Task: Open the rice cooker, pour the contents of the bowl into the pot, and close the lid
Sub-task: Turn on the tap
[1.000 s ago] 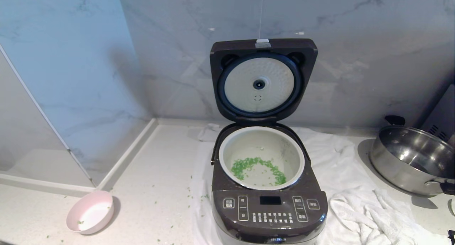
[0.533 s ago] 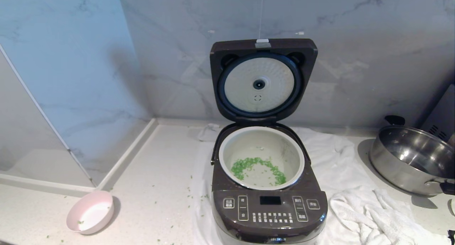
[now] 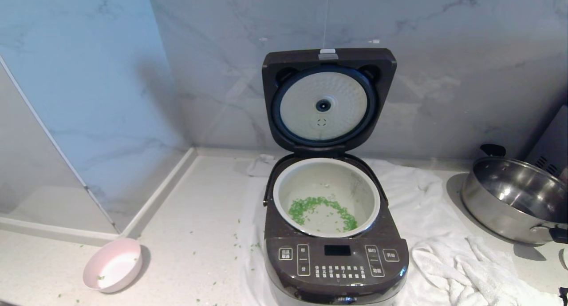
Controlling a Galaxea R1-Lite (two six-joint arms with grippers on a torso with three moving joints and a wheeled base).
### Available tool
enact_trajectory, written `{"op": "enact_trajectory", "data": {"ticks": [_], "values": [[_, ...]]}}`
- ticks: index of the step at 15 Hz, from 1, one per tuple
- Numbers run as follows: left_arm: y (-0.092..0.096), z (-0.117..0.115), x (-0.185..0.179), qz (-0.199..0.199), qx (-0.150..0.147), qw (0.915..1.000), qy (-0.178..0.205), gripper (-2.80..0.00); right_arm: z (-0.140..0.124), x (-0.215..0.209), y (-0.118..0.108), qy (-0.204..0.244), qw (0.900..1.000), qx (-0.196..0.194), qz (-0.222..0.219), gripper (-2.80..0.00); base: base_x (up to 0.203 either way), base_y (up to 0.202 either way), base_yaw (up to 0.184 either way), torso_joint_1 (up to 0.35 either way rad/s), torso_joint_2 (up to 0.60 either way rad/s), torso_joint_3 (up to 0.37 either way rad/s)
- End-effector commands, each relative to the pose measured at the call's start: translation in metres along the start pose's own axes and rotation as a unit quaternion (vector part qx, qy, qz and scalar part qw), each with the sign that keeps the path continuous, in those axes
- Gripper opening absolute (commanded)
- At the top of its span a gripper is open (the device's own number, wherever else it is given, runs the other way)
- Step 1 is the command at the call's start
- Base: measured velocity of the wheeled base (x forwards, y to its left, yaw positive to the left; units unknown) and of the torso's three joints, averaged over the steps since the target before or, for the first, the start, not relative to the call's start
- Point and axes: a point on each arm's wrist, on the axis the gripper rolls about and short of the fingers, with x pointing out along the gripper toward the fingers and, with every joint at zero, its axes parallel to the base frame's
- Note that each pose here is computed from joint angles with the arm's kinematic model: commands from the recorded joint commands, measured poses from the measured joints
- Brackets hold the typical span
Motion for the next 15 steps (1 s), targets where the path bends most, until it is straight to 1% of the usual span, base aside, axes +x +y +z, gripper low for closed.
{"op": "enact_trajectory", "data": {"ticks": [1, 3, 4, 12, 15], "values": [[0.0000, -0.0002, 0.0003, 0.001, -0.009, 1.0000, 0.001, -2.80, 0.0000, 0.0001, -0.0001, 0.001, 1.000, 0.003, -0.002, -2.80, 0.000, 0.000, 0.000, 0.000, 0.00, 0.000], [0.0001, 0.0002, 0.0004, 0.000, -0.011, 0.9999, 0.000, -2.80, 0.0002, 0.0001, -0.0005, 0.000, 1.000, 0.022, -0.009, -2.80, 0.000, 0.000, 0.000, 0.000, 0.00, 0.000], [0.0000, 0.0001, 0.0003, 0.000, -0.014, 0.9999, 0.000, -2.80, 0.0002, 0.0001, -0.0005, 0.000, 1.000, 0.025, -0.009, -2.80, 0.000, 0.000, 0.000, 0.000, 0.00, 0.000], [0.0000, 0.0001, 0.0003, -0.001, -0.016, 0.9999, 0.000, -2.80, 0.0002, 0.0001, -0.0005, 0.000, 1.000, 0.025, -0.010, -2.80, 0.000, 0.000, 0.000, 0.000, 0.00, 0.000], [0.0000, 0.0002, 0.0004, -0.001, -0.016, 0.9999, 0.000, -2.80, 0.0002, 0.0001, -0.0005, 0.000, 1.000, 0.024, -0.010, -2.80, -0.151, 0.000, 0.001, -0.001, 0.00, -0.002]]}}
